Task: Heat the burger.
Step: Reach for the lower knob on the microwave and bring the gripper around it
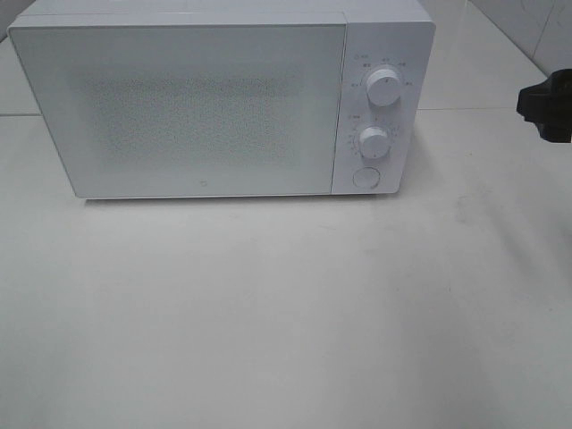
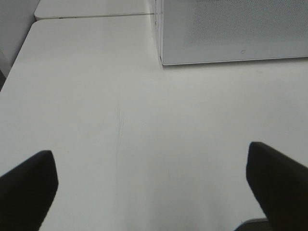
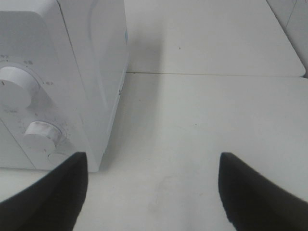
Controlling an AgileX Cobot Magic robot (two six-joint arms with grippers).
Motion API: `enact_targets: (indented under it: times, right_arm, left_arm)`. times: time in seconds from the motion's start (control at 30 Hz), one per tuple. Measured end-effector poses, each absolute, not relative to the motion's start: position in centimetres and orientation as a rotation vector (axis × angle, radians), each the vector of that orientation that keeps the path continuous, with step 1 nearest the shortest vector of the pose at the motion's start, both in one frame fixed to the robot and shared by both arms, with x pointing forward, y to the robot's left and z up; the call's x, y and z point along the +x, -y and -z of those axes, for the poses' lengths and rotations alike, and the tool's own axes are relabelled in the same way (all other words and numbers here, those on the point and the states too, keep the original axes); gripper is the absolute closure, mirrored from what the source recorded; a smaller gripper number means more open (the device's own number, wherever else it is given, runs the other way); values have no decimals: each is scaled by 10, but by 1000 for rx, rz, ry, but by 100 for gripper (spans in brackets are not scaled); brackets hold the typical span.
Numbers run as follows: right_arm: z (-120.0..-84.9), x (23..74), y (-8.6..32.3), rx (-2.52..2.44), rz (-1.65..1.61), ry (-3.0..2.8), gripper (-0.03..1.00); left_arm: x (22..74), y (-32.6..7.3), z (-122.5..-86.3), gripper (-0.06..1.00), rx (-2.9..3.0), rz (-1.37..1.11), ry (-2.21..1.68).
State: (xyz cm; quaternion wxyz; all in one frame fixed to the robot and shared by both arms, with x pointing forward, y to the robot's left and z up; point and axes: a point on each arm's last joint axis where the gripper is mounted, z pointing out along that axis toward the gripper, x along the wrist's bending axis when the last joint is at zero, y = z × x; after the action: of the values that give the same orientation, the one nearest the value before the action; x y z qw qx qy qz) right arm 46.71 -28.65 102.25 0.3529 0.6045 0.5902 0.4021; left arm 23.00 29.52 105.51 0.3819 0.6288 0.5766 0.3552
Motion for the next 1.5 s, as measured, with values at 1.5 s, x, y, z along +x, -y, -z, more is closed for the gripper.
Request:
enact_targets:
  times: [1.5]
  right_arm:
    - [-925, 451, 174, 1307, -1029, -1436, 23]
  left_arm:
    - [230, -295, -1055, -4, 1604, -906, -1471]
